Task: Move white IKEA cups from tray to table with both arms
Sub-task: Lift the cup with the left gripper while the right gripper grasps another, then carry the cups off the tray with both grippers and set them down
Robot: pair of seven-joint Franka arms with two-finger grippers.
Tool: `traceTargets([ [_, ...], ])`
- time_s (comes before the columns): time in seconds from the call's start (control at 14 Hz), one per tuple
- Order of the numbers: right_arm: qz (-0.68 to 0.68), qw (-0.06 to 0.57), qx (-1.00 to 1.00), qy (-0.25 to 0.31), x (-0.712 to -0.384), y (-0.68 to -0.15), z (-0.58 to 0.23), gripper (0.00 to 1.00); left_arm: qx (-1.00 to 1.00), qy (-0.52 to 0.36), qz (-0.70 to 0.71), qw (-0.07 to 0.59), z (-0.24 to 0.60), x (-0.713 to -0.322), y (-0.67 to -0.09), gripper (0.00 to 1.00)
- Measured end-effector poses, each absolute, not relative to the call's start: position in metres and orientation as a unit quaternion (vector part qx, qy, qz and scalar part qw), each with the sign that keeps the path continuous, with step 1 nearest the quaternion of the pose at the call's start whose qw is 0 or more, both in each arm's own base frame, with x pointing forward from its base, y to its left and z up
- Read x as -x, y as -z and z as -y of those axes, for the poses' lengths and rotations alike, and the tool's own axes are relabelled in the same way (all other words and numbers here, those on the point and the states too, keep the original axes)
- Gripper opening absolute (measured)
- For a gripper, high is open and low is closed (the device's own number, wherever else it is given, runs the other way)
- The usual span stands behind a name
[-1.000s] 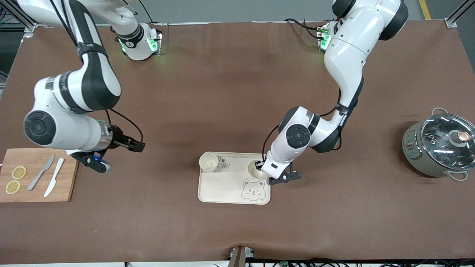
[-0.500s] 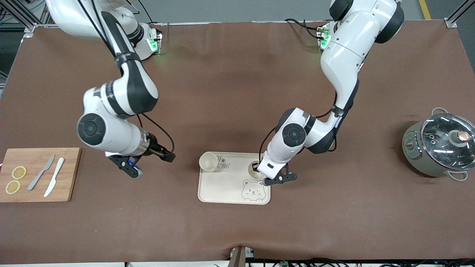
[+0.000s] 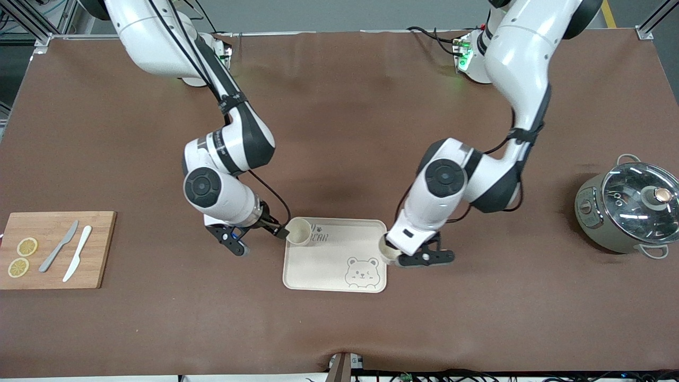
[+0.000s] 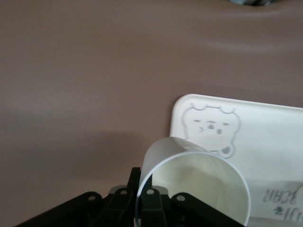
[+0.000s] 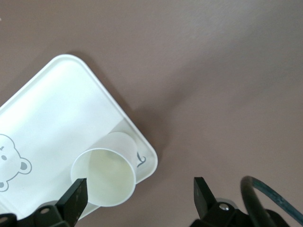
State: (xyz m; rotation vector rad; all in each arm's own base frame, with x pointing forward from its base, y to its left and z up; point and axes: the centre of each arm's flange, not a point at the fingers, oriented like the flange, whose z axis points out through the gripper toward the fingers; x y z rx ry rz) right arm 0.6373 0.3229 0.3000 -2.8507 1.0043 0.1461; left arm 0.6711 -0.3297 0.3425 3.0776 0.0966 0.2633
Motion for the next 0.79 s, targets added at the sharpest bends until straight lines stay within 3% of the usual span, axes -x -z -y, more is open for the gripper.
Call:
traceTargets([
  [0.07,-0.33,0.06,0.941,-0.043,-0.636,-0.291,-0.33,0.98,-0.996,-0.081,-0.028,0.017,0.306,-0.673,-0.351,0.04],
  [0.21,-0.335,0.061,0.939,-0.039,-0.632,-0.274,-0.342,0.8,-0.997,-0.068,-0.028,0.0,0.257,-0.672,-0.356,0.04],
  [0.29,-0.335,0.059,0.939,-0.04,-0.631,-0.269,-0.345,0.8,-0.998,-0.059,-0.03,-0.008,0.233,-0.67,-0.353,0.04],
  [0.36,-0.335,0.057,0.94,-0.041,-0.63,-0.266,-0.346,0.73,-0.998,-0.047,-0.033,-0.015,0.209,-0.667,-0.344,0.04],
  [0.79,-0.334,0.053,0.94,-0.043,-0.629,-0.254,-0.348,0.08,-0.995,-0.03,-0.093,-0.01,0.097,-0.656,-0.266,0.04],
])
